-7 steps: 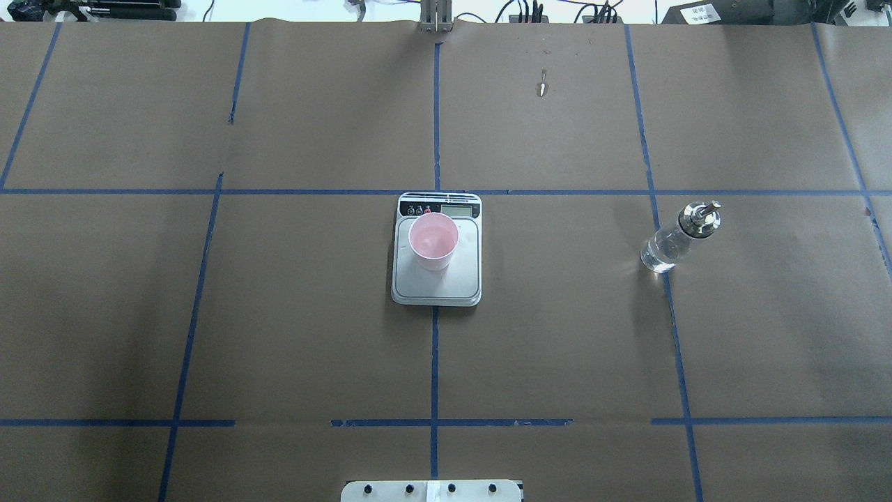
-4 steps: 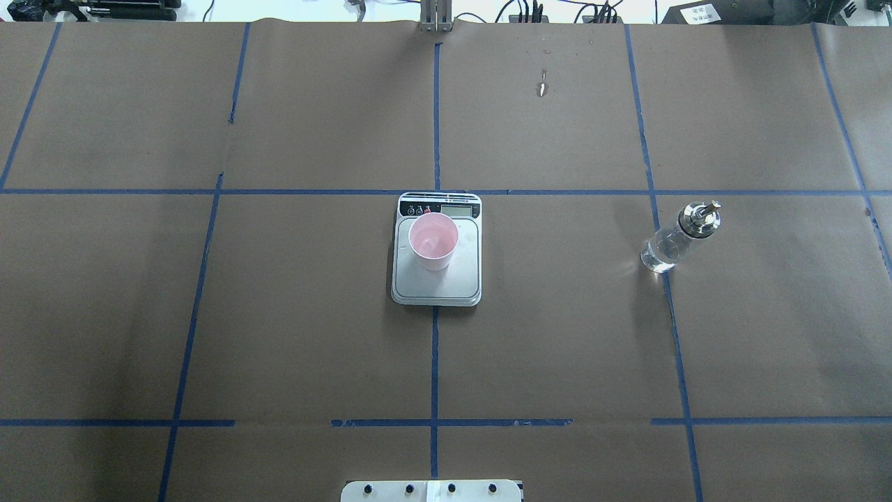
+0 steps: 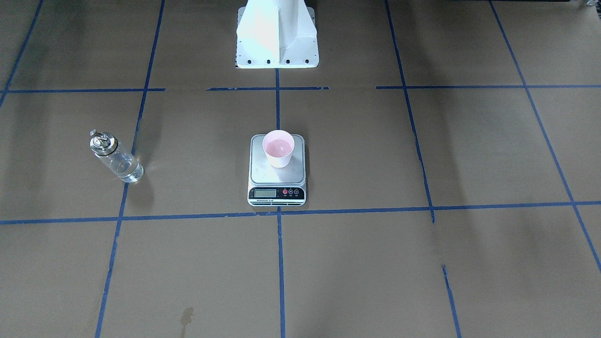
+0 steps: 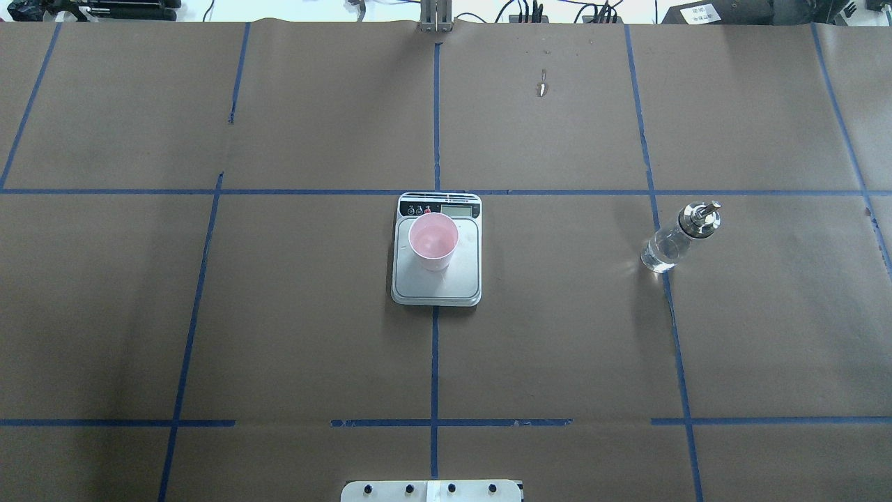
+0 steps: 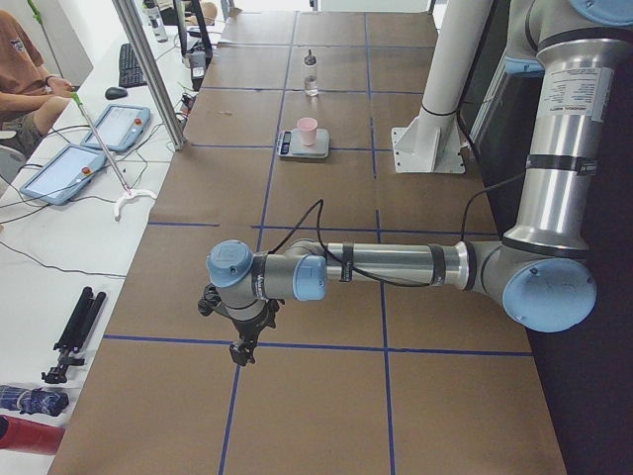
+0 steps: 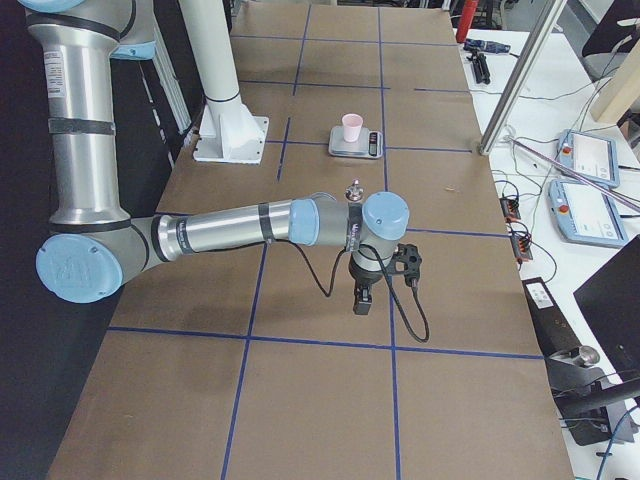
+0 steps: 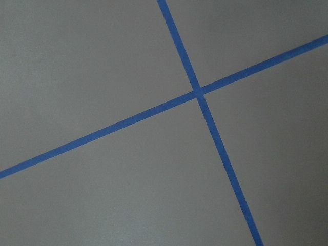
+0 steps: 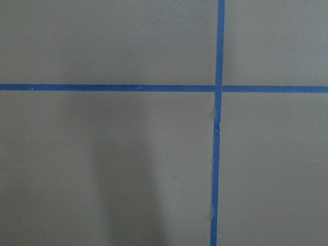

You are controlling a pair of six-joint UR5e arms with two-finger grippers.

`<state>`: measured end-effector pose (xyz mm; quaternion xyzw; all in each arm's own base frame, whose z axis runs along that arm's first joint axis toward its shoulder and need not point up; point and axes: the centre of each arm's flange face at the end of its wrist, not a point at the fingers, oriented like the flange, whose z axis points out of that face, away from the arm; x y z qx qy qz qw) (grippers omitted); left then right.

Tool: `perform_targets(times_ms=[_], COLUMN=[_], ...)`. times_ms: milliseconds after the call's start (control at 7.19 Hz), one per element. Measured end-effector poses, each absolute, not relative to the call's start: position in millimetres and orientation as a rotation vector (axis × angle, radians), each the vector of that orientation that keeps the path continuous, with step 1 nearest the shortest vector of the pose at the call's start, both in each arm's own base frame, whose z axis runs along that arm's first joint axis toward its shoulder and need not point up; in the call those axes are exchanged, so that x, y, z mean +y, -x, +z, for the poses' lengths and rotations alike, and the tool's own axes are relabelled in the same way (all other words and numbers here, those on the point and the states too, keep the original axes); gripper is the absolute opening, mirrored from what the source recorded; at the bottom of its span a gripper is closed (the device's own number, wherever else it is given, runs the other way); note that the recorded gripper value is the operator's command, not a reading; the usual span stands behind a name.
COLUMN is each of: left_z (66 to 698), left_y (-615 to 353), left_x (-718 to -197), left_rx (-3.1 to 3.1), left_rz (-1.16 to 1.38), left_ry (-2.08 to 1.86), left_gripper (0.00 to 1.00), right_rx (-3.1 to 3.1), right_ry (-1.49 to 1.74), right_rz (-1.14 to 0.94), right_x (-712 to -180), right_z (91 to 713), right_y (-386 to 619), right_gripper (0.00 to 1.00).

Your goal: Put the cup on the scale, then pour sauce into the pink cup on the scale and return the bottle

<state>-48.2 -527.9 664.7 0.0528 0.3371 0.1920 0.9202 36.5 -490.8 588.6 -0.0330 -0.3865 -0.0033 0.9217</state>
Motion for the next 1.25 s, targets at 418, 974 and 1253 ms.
perform_targets(times_ms=[418,974,1253], left_z=[659.6,665.6,664.3], left_y=[50.5,53.2,50.2], left_x=[-528.0,-522.6,-520.8], left_rx=[0.691,0.703,0.748], left_rz=[0.394,0.334,0.177], left_ry=[-0.119,-0.093,-0.039], left_gripper=[1.0,1.0,1.0], right_rx=[-0.79,-0.789,-0.79], right_ry=[0.051,0.02,0.019], right_rz=[-0.011,-0.023,-0.02], right_x=[-497.4,-498.8,-500.0], right_z=[621.7,636.4,636.7], right_y=[-36.8,-37.2,-37.7], right_gripper=[1.0,1.0,1.0])
